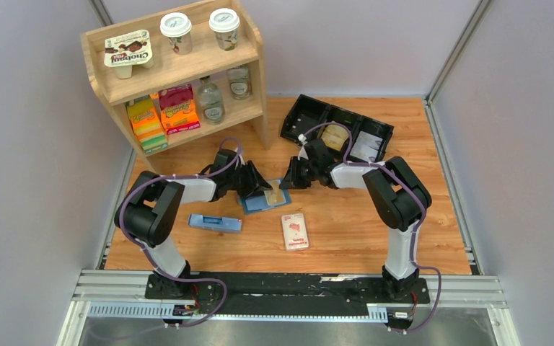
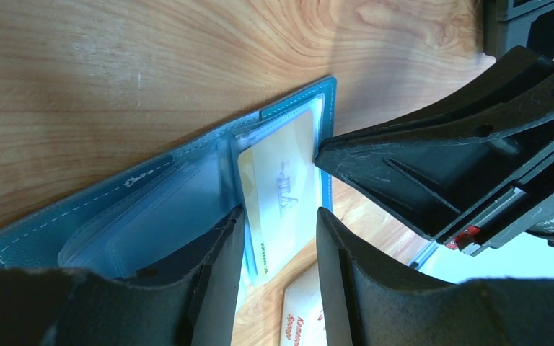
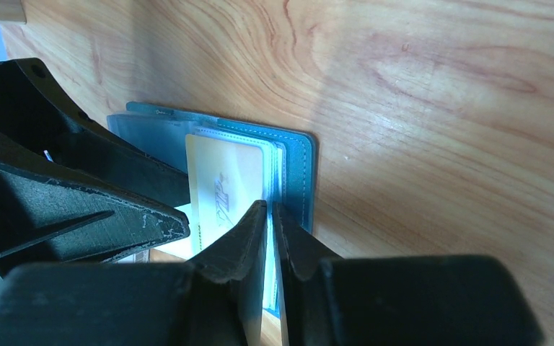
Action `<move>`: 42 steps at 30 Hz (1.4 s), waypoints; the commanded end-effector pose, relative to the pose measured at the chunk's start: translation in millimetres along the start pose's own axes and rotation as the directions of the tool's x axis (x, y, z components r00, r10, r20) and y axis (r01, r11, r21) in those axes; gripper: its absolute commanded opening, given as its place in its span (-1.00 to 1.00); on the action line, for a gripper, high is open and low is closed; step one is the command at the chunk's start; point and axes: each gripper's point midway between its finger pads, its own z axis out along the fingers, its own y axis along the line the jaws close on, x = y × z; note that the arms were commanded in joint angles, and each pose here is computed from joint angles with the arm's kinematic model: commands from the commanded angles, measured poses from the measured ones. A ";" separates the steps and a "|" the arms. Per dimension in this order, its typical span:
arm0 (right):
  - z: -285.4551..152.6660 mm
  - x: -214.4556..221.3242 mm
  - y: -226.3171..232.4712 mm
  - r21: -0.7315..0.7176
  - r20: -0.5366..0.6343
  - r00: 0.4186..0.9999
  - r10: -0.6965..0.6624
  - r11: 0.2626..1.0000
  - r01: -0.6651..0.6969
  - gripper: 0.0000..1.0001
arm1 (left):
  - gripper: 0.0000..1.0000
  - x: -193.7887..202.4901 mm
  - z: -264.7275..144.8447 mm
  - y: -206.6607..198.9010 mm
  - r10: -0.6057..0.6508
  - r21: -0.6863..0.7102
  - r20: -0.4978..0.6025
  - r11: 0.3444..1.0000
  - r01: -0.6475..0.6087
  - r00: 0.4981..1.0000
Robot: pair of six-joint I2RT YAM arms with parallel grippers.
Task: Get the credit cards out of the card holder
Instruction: Remove the credit card from the card holder.
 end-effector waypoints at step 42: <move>14.9 30.8 -28.9 0.076 -0.076 0.996 0.050 0.996 -0.045 -0.67 | -0.38 -6.8 -7.7 -49.2 -0.012 0.249 0.075 0.968 -0.007 0.997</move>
